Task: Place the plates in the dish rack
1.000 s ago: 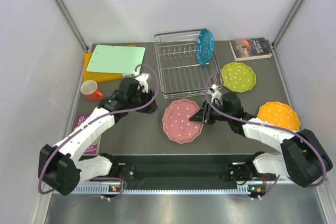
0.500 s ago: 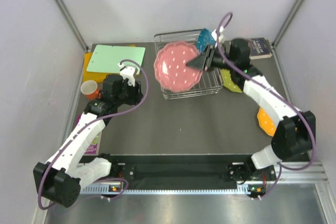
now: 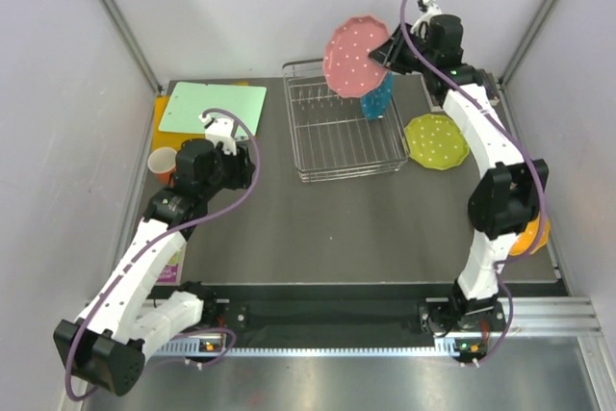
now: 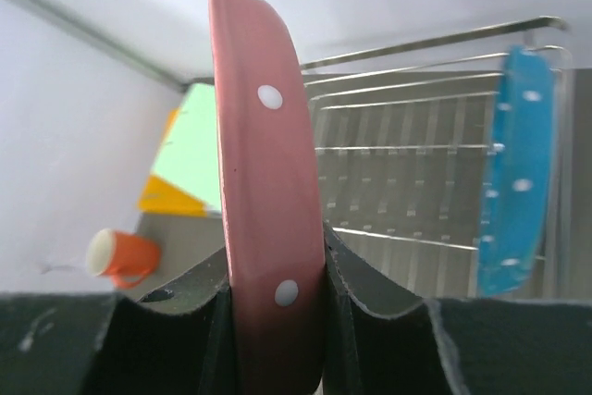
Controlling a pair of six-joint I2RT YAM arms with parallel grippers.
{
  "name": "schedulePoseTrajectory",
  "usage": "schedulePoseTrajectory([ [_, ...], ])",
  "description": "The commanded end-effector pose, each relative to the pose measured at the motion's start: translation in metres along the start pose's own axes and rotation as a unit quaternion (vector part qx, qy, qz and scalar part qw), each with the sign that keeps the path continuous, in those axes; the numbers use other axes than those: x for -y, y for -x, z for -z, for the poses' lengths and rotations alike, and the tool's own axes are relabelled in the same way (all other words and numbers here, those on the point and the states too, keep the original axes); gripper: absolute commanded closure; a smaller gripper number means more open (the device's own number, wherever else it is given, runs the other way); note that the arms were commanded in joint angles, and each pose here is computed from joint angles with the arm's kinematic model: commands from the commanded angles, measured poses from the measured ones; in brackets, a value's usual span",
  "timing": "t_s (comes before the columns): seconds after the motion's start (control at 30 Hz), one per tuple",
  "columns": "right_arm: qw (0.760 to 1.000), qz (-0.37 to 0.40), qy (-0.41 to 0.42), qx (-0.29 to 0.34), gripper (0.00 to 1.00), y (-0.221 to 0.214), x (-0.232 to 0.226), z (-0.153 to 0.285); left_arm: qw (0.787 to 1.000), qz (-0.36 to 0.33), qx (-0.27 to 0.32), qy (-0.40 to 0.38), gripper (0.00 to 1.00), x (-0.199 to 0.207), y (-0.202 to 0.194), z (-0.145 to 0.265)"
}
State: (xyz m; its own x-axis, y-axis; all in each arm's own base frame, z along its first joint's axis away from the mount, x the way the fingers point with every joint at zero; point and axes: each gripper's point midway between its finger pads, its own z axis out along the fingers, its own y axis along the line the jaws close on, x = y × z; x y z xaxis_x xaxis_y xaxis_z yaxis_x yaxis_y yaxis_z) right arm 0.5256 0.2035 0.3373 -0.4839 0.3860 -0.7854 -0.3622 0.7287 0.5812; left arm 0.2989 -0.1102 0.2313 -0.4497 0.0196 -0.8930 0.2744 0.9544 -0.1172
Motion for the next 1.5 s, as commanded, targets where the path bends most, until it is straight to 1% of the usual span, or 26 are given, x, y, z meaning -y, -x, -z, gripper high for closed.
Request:
schedulePoseTrajectory([
  [0.0,0.991,0.063,-0.027,0.116,1.00,0.076,-0.011,0.006,1.000,0.007,0.024,0.009,0.46,-0.004,0.011,0.002],
  [0.17,0.981,0.102,-0.064,0.151,1.00,0.099,0.000,0.000,1.000,0.017,0.022,0.005,0.46,-0.002,0.008,0.001],
  [0.37,0.968,0.162,-0.096,0.165,1.00,0.107,0.005,-0.007,1.000,0.020,0.013,0.008,0.45,-0.004,0.001,0.000],
  [0.4,0.962,0.189,-0.104,0.166,1.00,0.107,0.002,-0.009,1.000,0.020,0.013,0.008,0.45,-0.004,0.001,0.001],
  [0.47,0.959,0.201,-0.106,0.167,1.00,0.106,-0.002,-0.011,1.000,0.021,0.013,0.009,0.45,-0.005,0.001,0.001],
  [0.7,0.943,0.247,-0.155,0.160,1.00,0.093,-0.002,-0.021,0.999,0.028,0.013,0.013,0.45,-0.008,-0.002,0.002],
  [0.8,0.933,0.268,-0.177,0.162,1.00,0.092,0.002,-0.025,0.999,0.031,0.011,-0.001,0.45,-0.003,-0.002,0.005],
  [0.93,0.928,0.276,-0.188,0.165,1.00,0.091,0.008,-0.030,0.999,0.035,0.007,-0.003,0.45,-0.003,-0.005,0.005],
  [1.0,0.919,0.300,-0.201,0.161,1.00,0.091,0.014,-0.032,0.999,0.036,0.008,-0.002,0.45,-0.003,-0.005,0.005],
  [1.2,0.904,0.329,-0.223,0.157,1.00,0.088,0.027,-0.039,0.999,0.038,0.006,-0.002,0.45,-0.003,-0.006,0.007],
  [1.47,0.895,0.350,-0.232,0.149,1.00,0.076,0.031,-0.054,0.999,0.044,0.002,-0.001,0.45,-0.005,-0.012,0.006],
])
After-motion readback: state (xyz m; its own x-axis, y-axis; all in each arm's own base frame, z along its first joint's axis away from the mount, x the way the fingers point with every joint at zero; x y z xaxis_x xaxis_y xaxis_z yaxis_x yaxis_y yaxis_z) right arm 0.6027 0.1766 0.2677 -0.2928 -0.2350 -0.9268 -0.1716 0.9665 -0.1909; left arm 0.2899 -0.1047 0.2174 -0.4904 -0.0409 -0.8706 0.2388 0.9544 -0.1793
